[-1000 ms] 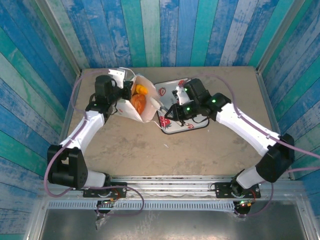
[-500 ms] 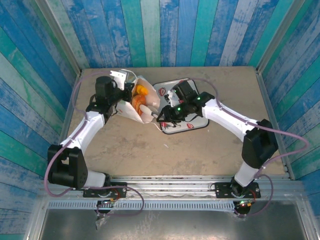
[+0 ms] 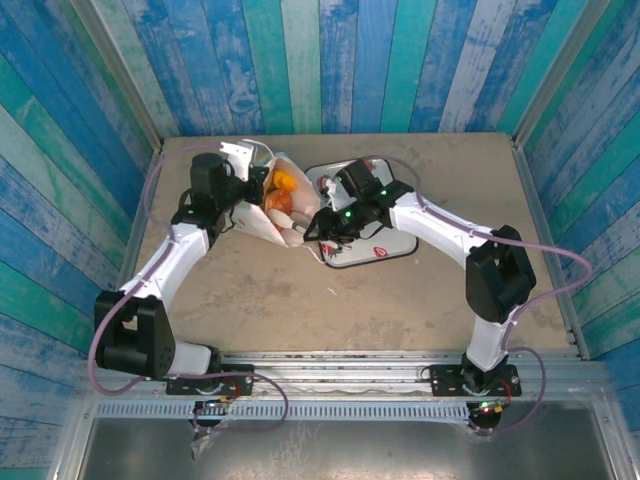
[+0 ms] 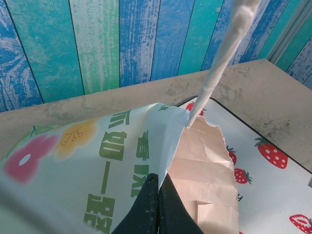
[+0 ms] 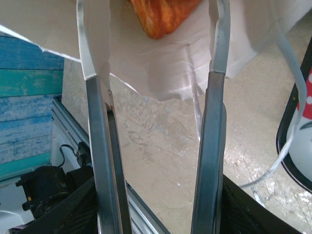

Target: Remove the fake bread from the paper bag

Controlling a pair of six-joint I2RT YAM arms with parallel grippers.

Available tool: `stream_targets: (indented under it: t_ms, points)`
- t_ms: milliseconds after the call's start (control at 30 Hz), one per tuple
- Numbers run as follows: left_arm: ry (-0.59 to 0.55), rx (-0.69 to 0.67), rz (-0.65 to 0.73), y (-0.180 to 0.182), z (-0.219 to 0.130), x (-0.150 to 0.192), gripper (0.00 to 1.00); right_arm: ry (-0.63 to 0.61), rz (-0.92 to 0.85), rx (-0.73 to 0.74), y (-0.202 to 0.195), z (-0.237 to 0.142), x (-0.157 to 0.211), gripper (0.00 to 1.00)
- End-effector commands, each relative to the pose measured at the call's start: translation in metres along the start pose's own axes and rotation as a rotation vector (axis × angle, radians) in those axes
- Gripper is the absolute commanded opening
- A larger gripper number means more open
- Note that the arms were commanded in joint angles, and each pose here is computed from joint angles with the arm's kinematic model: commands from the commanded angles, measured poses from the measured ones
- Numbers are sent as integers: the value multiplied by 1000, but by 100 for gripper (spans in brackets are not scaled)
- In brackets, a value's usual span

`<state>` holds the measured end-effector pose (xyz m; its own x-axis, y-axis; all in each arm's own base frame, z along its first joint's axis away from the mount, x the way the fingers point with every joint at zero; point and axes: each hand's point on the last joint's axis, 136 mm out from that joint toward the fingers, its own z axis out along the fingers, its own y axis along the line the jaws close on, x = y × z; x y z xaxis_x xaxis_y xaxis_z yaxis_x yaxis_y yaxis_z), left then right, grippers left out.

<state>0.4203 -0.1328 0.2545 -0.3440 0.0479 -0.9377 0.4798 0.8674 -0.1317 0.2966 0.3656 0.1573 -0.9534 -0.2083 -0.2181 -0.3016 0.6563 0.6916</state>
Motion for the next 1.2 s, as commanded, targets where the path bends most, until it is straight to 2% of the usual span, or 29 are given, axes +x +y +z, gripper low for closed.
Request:
stream_targets:
  t_ms: [0, 233, 500, 667, 867, 1100, 1167]
  points:
    - [-97, 28, 48, -13, -20, -30, 0, -13, -23, -40, 11, 0, -13, 56]
    - [-99, 44, 43, -15, -19, -30, 0, -13, -14, -18, 5, 10, -23, 57]
    - [-105, 46, 44, -16, -20, -32, 0, -33, 1, 50, -8, 10, -27, 49]
    - [-109, 43, 45, -16, -21, -33, 0, -45, 1, 73, -13, 8, -28, 33]
    - [-115, 36, 39, -15, -22, -35, 0, -59, -37, 121, -13, -2, -28, 21]
    - [-104, -5, 16, -6, -18, -32, 0, -68, -132, 153, 5, -15, -23, 3]
    - [-104, -11, 10, -5, -17, -32, 0, -69, -164, 182, 9, -20, -20, 1]
